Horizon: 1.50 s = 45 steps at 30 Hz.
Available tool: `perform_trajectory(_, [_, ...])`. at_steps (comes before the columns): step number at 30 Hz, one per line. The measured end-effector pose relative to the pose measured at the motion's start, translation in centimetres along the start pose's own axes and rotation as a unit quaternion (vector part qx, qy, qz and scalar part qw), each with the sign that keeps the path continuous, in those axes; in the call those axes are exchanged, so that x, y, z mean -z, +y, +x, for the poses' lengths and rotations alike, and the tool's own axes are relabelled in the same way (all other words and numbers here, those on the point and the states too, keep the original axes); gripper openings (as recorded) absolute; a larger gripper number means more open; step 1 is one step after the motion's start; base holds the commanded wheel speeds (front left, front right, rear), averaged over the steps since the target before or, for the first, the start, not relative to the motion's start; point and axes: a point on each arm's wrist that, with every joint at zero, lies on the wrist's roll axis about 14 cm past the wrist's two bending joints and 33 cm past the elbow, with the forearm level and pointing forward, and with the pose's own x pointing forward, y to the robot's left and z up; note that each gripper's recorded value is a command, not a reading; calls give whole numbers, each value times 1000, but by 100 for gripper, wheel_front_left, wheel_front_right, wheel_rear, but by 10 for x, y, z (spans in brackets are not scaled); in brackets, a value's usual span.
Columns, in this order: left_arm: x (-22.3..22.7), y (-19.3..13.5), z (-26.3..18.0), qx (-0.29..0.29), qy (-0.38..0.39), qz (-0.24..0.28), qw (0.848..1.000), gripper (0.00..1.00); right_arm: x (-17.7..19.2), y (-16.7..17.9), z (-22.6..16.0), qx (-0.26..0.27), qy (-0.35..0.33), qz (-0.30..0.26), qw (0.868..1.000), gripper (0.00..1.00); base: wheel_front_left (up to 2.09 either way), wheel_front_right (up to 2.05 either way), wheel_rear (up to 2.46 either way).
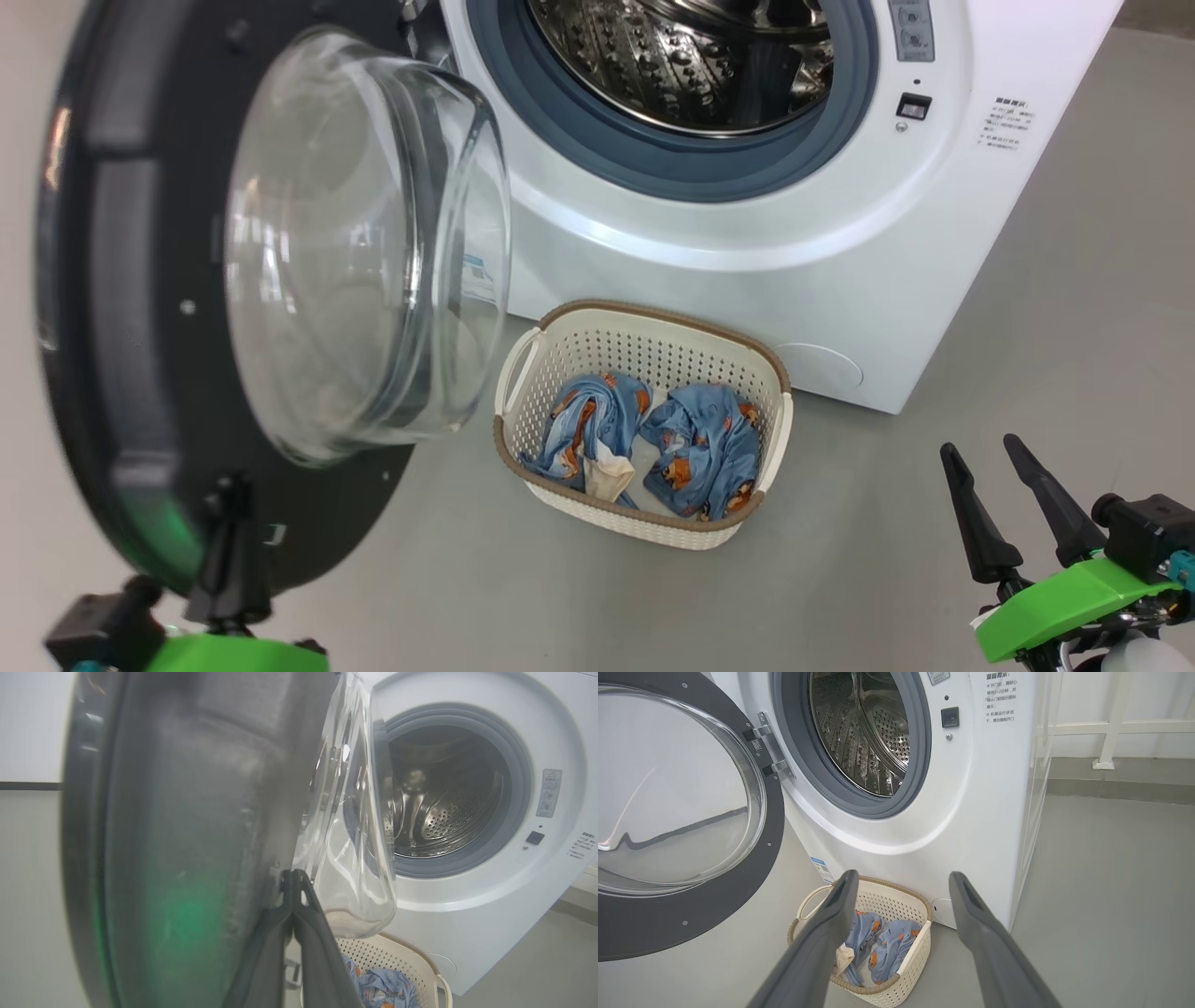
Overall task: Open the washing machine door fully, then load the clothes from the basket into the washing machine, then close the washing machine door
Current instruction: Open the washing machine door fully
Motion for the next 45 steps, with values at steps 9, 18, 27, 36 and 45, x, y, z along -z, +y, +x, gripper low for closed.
perform_trajectory(9, [-18, 38, 26, -56, -29, 24, 998, 0, 9, -8, 1, 7, 10, 4, 1000, 100, 0, 0, 0])
perform_trajectory(18, [-30, 75, 45, -106, -40, 51, 992, 0, 18, -16, 2, 15, 19, 6, 1000, 100, 0, 0, 0])
perform_trajectory(27, [-35, 110, 68, -149, -37, 64, 986, 0, 20, -21, 11, 15, 17, 7, 1000, 100, 0, 0, 0])
perform_trajectory(36, [-36, 136, 93, -176, -21, 85, 980, 0, 24, -33, 16, 23, 18, 7, 1000, 100, 0, 0, 0])
perform_trajectory(45, [-38, 153, 116, -200, -10, 94, 975, 0, 32, -43, 21, 32, 24, 9, 999, 100, 0, 0, 0])
